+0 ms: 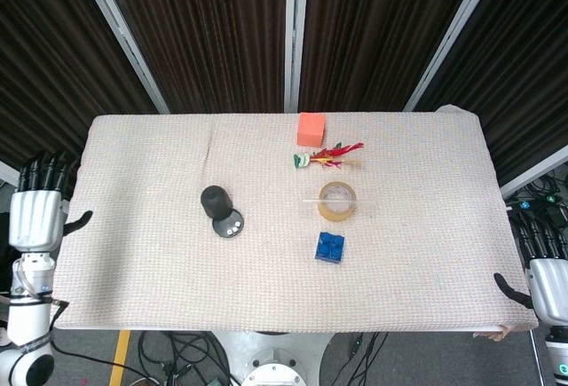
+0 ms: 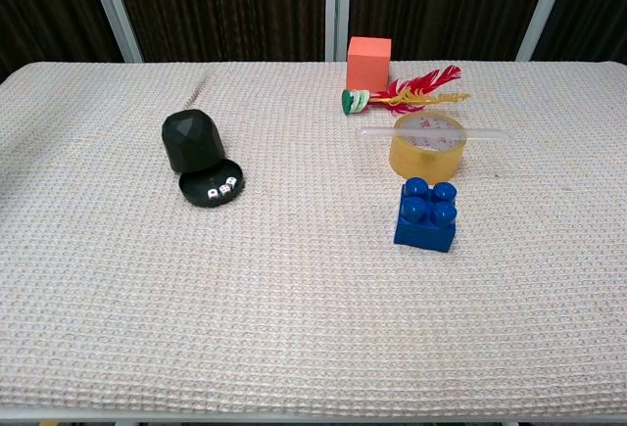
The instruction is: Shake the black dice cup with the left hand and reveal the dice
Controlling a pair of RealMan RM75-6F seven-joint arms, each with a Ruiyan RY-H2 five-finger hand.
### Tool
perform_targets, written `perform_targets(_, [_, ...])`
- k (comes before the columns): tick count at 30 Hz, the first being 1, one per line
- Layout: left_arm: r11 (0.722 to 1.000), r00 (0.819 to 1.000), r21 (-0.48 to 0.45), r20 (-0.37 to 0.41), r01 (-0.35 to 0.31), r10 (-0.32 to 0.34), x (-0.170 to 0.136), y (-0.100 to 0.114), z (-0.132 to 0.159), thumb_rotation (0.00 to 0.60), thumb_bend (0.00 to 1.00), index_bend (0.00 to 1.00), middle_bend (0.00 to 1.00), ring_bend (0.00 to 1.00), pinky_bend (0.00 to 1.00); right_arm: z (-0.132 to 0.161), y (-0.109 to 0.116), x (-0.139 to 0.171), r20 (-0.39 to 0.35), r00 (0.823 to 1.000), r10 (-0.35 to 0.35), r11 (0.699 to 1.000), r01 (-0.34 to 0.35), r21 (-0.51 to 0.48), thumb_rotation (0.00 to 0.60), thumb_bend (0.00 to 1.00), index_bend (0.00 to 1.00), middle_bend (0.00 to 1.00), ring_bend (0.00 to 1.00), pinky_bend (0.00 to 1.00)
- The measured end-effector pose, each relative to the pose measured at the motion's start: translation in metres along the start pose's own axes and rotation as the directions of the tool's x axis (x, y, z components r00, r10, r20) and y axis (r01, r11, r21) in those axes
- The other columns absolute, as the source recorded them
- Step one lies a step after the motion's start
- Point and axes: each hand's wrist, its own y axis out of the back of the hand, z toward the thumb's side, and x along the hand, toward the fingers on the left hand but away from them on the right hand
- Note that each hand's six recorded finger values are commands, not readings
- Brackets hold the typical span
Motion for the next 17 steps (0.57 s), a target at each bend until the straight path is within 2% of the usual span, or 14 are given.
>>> perform_targets(7, [0.999, 0.999, 0.048, -0.05, -0.015, 0.017, -0.043, 0.009, -0.029, 0.6, 0.02, 0.14, 0.09, 0.0, 0.09, 0.003, 0.004, 0.004, -0.032, 0.999, -0.025, 1.0, 0.024, -0.006, 0.6, 0.13, 0.0, 0.0, 0.0, 0.0])
perform_targets(17, [0.996, 0.997, 0.065, -0.057, 0.053, -0.049, -0.07, 0.008, -0.044, 0.6, 0.0, 0.14, 0.09, 0.0, 0.09, 0.004, 0.004, 0.007, -0.05, 0.998, -0.035, 0.999, 0.035, -0.006, 0.6, 0.12, 0.0, 0.0, 0.0, 0.0])
